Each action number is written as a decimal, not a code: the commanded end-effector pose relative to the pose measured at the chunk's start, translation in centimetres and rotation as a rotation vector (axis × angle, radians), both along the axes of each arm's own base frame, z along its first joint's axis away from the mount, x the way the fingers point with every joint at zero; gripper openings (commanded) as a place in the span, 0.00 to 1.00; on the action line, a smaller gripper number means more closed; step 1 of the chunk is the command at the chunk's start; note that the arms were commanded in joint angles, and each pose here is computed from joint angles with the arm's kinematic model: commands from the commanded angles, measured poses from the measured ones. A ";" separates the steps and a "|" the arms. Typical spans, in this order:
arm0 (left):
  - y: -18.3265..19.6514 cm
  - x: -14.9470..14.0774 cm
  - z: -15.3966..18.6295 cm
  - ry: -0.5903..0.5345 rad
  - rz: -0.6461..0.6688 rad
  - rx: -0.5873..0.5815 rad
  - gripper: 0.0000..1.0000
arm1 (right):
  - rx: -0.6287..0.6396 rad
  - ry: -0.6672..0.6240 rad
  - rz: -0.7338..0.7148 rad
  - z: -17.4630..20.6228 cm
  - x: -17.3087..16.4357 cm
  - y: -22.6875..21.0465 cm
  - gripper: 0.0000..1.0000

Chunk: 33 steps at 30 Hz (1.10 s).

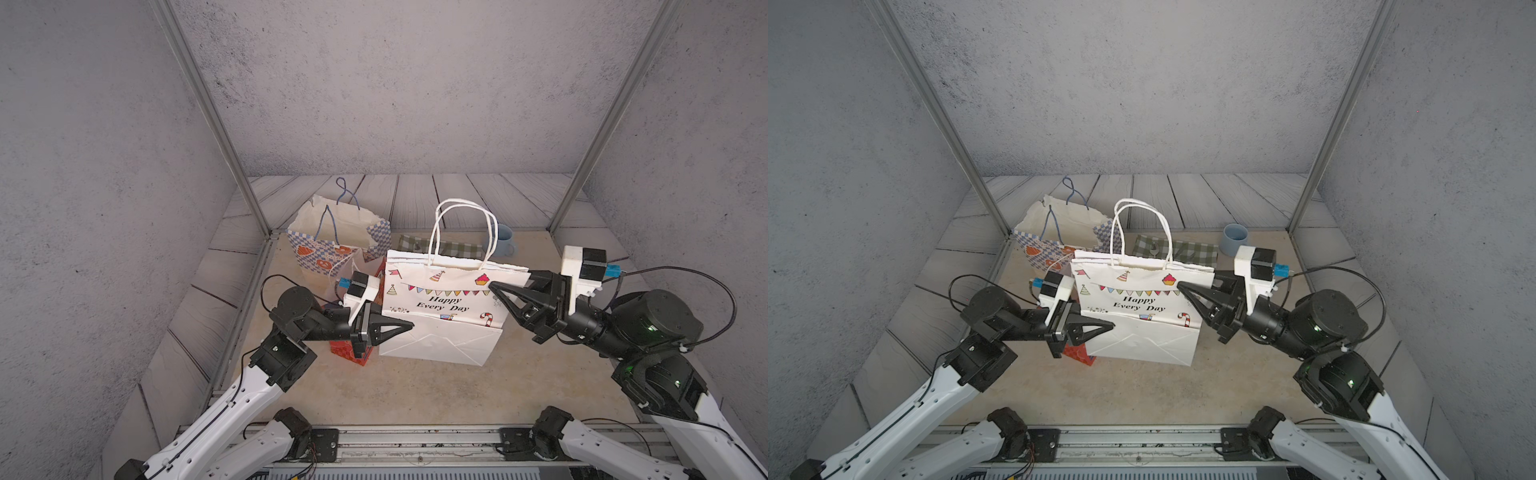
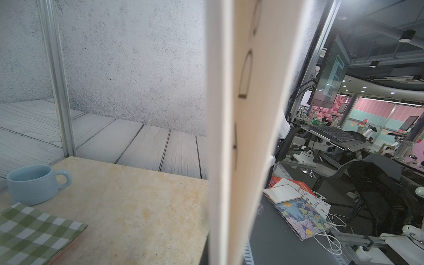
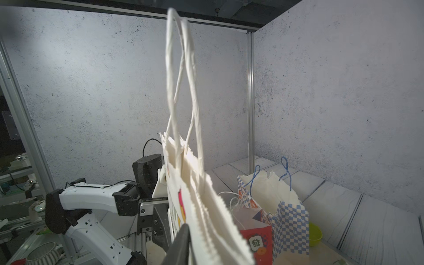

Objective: Put away the paper bag
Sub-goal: Press the paper bag at the center of the board.

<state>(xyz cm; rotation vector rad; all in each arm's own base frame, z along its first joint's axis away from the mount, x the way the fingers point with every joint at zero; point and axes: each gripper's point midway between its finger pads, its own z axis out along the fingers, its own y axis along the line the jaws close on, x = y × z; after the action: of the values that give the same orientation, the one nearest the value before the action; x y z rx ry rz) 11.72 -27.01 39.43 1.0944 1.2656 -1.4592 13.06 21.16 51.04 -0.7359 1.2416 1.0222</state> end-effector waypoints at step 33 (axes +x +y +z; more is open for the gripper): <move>0.5 -0.5 2.6 -0.038 0.001 -0.093 0.00 | -0.220 0.194 -0.027 -13.2 -0.8 -1.3 0.82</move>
<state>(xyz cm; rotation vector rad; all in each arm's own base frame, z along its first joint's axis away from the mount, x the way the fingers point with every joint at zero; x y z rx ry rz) 12.06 -26.75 40.34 1.0372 1.2450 -1.4557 12.02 19.03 36.58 -0.7906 1.6034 0.9329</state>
